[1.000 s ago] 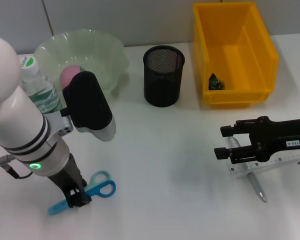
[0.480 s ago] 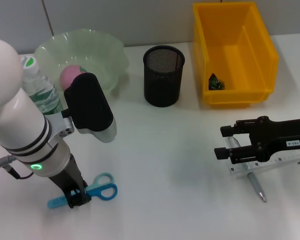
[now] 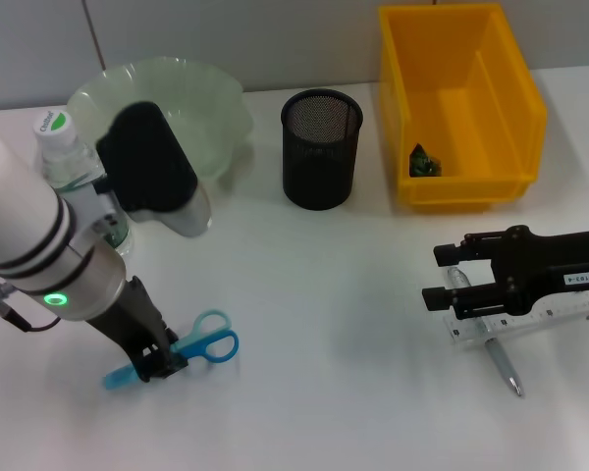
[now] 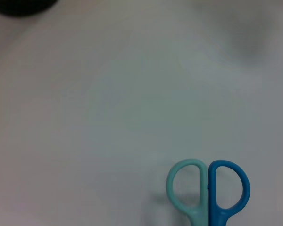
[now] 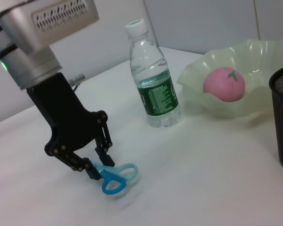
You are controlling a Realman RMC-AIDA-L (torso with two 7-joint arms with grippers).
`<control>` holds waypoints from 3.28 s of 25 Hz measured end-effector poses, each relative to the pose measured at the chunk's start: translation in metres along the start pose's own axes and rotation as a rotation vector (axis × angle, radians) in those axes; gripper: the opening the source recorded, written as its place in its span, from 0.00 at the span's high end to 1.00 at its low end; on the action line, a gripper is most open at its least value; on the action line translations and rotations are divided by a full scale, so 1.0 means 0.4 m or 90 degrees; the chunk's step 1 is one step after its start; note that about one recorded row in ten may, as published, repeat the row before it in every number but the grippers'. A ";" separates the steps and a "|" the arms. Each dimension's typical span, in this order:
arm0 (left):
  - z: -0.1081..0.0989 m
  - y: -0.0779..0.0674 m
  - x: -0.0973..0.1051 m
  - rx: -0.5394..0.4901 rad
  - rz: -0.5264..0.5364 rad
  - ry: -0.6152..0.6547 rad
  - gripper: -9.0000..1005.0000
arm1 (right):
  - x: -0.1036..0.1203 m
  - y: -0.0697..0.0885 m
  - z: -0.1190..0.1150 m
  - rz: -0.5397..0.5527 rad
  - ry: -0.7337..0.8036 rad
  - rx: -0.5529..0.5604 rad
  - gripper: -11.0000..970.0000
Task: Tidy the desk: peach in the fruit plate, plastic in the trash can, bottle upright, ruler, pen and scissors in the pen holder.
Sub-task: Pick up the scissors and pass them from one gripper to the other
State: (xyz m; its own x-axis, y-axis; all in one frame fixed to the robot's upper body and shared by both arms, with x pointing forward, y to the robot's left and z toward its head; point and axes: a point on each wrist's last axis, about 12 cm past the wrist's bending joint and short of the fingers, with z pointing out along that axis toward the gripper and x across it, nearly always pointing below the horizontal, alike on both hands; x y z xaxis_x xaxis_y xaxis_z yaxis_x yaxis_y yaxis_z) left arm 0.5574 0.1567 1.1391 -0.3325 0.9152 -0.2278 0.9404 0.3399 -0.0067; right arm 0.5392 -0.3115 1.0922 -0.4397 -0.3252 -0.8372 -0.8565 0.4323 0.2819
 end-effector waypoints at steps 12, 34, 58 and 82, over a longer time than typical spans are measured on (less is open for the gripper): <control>-0.070 0.051 0.041 0.081 -0.083 -0.202 0.75 | -0.024 0.010 -0.038 0.018 -0.074 -0.022 0.22; -0.002 0.066 0.070 0.098 -0.055 -0.365 0.75 | -0.116 -0.014 -0.031 0.254 -0.049 -0.059 0.22; 0.001 0.065 0.017 0.042 0.022 -0.355 0.75 | -0.266 -0.035 0.022 0.503 0.115 -0.069 0.22; 0.037 0.043 -0.008 0.023 0.044 -0.382 0.75 | -0.305 -0.055 0.079 0.485 0.176 -0.027 0.23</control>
State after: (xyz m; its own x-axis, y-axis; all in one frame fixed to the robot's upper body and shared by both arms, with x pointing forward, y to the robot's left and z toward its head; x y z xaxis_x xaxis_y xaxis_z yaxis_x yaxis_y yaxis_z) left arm 0.5755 0.1563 1.1254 -0.1814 0.6494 -0.7385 0.9638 0.2665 -0.0024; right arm 0.6202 -0.2550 1.1732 -0.9526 -0.1531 -0.2631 -0.3017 0.5885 0.7501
